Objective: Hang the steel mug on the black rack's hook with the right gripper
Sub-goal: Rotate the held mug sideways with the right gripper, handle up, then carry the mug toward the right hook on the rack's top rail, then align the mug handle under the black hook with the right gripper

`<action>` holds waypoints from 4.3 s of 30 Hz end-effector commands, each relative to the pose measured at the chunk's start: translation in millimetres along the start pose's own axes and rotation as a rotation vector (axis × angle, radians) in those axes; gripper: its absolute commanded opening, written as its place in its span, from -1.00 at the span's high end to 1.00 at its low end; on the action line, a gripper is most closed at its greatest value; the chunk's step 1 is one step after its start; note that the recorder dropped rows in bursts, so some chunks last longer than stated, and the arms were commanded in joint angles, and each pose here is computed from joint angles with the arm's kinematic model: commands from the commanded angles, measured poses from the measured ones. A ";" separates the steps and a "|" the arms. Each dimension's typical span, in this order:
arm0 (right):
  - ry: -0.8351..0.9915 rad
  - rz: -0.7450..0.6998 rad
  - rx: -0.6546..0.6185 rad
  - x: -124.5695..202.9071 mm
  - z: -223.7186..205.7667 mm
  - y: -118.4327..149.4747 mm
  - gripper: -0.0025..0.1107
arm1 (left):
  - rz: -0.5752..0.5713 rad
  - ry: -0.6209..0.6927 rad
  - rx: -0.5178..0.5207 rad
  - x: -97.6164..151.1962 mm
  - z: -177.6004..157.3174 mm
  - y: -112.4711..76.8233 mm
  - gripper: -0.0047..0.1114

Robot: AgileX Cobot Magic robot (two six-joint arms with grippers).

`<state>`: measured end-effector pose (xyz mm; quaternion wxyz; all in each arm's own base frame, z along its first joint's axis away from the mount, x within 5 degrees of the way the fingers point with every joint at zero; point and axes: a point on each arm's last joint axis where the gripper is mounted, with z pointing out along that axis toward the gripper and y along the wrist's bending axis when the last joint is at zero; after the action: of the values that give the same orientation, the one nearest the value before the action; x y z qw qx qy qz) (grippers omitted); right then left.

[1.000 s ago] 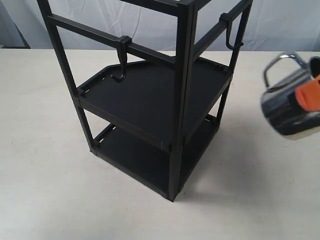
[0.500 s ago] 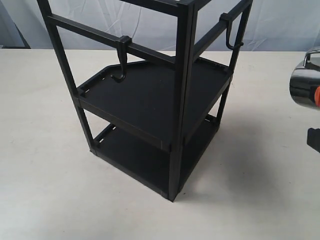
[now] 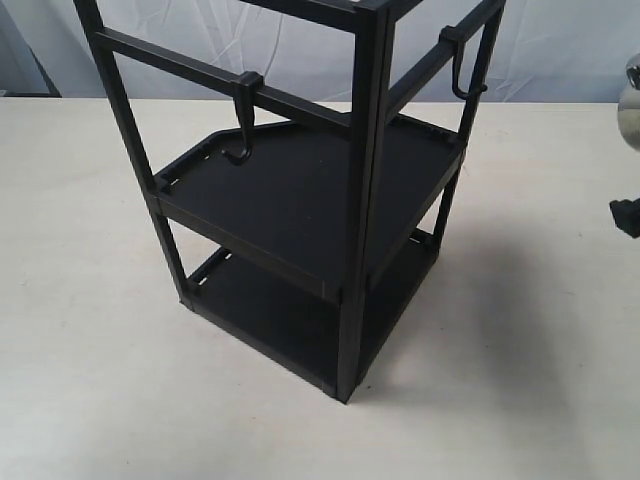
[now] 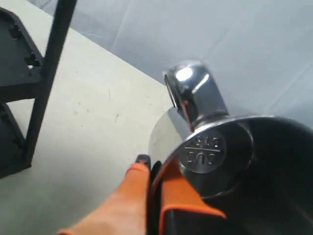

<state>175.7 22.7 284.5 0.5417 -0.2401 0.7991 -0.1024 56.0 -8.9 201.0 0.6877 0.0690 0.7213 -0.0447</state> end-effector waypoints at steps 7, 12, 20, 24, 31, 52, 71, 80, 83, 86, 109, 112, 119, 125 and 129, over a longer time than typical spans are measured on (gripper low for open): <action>0.231 0.375 0.015 -9.5 -9.5 -14.9 0.97 | -0.002 -0.010 0.005 -0.6 -0.4 -0.3 0.89; 0.214 0.351 -0.040 -11.7 -14.3 -10.6 0.97 | -0.002 -0.010 0.005 -0.6 -0.4 -0.3 0.89; 0.135 0.302 -0.097 -22.4 -21.3 -0.2 0.97 | -0.002 -0.010 0.005 -0.6 -0.4 -0.3 0.89; 0.000 0.357 -0.049 -38.2 -28.1 4.7 0.97 | -0.002 -0.010 0.005 -0.6 -0.4 -0.3 0.89; -0.102 0.402 -0.123 -42.2 -27.0 33.6 0.97 | -0.002 -0.010 0.005 -0.6 -0.4 -0.3 0.89; -0.090 0.297 -0.163 -34.3 2.8 94.6 0.97 | -0.002 -0.010 0.005 -0.6 -0.4 -0.3 0.89; -0.189 0.127 -0.138 -53.7 -10.4 108.1 0.97 | -0.002 -0.010 0.005 -0.6 -0.4 -0.3 0.89; -0.135 0.011 -0.138 -47.3 3.0 122.8 0.97 | -0.002 -0.010 0.005 -0.6 -0.4 -0.3 0.89; -0.118 -0.025 -0.138 -45.0 7.3 127.4 0.97 | -0.002 -0.010 0.005 -0.6 -0.4 -0.3 0.89; -0.101 -0.052 -0.137 -42.6 11.2 131.4 0.97 | -0.002 -0.010 0.005 -0.6 -0.4 -0.3 0.89; -0.013 -0.010 -0.046 -34.3 15.3 126.1 0.97 | -0.002 -0.010 0.005 -0.6 -0.4 -0.3 0.89; -0.015 -0.008 -0.066 -34.5 15.2 127.9 0.97 | -0.002 -0.010 0.005 -0.6 -0.4 -0.3 0.89; -0.016 -0.004 -0.113 -34.6 14.9 132.2 0.97 | -0.002 -0.010 0.005 -0.6 -0.4 -0.3 0.89; -0.012 0.003 -0.113 -34.3 14.9 132.2 0.97 | -0.002 -0.010 0.005 -0.6 -0.4 -0.3 0.89; -0.005 0.010 -0.112 -33.7 14.9 132.1 0.97 | -0.002 -0.010 0.005 -0.6 -0.4 -0.3 0.89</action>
<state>165.2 154.3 256.2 0.5485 -0.2702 0.7884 -0.0678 56.0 -8.9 201.0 0.6877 0.0690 0.7213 -0.0447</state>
